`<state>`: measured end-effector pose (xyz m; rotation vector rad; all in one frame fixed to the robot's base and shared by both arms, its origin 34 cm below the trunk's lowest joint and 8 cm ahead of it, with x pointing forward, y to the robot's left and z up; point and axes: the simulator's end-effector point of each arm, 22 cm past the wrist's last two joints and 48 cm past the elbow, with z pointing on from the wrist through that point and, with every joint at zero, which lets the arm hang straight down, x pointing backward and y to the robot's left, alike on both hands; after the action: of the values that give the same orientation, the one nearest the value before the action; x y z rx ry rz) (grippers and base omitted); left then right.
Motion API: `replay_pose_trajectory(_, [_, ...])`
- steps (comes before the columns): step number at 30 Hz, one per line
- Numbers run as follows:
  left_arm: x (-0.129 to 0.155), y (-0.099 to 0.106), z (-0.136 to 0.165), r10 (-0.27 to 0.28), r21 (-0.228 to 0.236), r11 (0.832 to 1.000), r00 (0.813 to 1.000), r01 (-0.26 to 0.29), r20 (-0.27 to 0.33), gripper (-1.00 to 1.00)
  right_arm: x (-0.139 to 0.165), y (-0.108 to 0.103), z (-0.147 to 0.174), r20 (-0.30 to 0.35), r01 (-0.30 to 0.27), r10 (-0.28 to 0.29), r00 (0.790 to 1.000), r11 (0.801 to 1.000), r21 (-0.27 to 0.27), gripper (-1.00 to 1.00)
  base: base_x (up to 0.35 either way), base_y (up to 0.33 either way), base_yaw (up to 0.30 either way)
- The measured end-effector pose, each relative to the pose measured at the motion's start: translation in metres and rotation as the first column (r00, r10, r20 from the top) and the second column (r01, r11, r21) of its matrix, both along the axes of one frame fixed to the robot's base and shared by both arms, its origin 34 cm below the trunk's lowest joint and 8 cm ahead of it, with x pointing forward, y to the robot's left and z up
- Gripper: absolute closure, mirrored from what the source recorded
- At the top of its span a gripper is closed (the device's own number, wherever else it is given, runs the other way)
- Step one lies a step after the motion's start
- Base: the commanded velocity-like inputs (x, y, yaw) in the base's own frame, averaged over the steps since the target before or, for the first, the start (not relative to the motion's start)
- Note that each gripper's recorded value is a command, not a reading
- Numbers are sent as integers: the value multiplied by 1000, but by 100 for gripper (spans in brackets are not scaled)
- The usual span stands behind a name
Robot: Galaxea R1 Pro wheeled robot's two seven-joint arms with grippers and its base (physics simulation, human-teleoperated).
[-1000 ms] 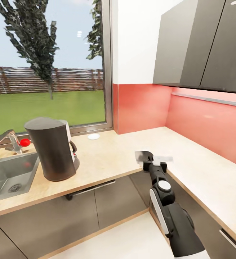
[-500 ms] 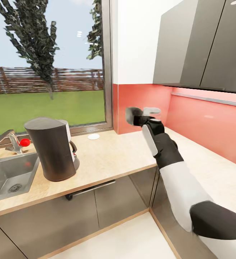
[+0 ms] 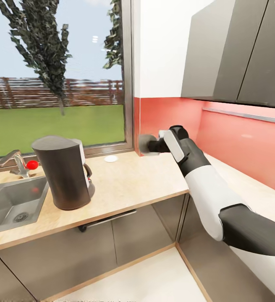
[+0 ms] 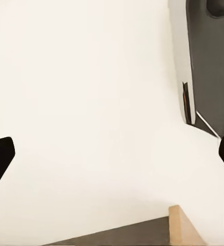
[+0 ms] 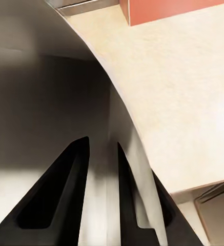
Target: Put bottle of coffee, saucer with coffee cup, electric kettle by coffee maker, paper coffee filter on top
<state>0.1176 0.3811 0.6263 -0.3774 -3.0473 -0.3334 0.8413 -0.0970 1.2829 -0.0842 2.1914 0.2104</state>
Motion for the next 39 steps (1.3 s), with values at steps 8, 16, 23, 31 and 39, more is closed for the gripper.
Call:
replay_pose_trajectory(8, [-34,-6,1,31,2,1000,997,-31,-71,-100,1,3,-11,-24,-5,5,1000,1000,2,100,0,0,206])
replay_pose_trajectory(16, [-40,-13,1,35,-6,999,996,-36,-88,-100,3,2,-6,-20,-3,3,1000,1000,7,100,0,0,94])
replay_pose_trajectory(23, [-53,-11,3,44,11,999,988,-42,-149,-100,3,-6,-34,-121,33,-20,992,994,107,100,0,0,2])
replay_pose_trajectory(31, [-56,-12,4,46,11,999,987,-45,-155,-100,11,4,26,-228,46,3,974,977,210,100,0,0,0])
replay_pose_trajectory(39, [-61,-12,4,47,11,999,985,-46,-166,-100,5,-9,100,-211,58,-35,977,993,100,100,0,0,0])
